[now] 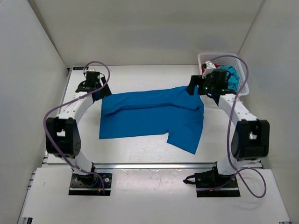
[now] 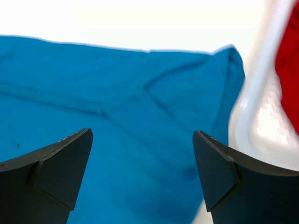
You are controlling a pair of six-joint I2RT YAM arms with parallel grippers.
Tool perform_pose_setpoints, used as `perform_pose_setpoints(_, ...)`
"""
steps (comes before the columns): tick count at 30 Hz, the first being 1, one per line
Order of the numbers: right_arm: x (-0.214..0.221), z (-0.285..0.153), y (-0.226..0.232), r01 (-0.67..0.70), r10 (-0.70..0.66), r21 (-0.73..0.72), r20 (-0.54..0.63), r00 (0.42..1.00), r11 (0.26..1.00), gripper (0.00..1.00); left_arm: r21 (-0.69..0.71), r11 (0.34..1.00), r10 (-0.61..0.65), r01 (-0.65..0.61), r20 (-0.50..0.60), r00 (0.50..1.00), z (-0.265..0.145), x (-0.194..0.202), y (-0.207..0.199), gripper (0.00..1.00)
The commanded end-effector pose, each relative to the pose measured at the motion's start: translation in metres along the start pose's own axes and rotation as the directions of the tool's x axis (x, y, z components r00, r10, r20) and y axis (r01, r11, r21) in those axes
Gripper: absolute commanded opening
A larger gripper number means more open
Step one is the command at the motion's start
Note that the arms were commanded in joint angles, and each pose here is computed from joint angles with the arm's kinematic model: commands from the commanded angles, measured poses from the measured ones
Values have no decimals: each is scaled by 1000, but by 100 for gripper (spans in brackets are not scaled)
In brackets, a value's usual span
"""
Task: Fold and stack the t-shirts
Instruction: Fold the flattened tshirt in 1/3 of the way
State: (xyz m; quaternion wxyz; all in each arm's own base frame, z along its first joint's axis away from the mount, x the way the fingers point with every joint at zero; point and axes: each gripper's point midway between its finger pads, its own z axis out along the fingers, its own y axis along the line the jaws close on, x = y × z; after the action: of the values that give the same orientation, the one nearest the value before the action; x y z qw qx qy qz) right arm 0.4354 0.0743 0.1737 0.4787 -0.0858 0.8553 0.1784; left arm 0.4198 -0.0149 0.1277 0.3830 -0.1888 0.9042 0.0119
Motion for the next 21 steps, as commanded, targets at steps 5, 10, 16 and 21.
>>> perform_pose_setpoints(5, -23, 64, -17, -3, 12, 160, -56, 998, 987, 79, 167, 986, 41, -19, -132, 990, 29, 18, -72, 65)
perform_pose_setpoints(10, -3, 97, -22, -56, 73, 169, -94, 993, 984, 72, 150, 989, 46, -12, -230, 972, 47, 64, -62, 60)
perform_pose_setpoints(16, 10, 120, -19, -43, 69, 195, -133, 989, 980, 72, 109, 994, 53, -20, -309, 950, 57, 103, -45, 60)
perform_pose_setpoints(21, 33, 125, -24, -134, 166, 187, -170, 971, 973, 71, 61, 998, 42, -23, -329, 943, 72, 108, -33, 61)
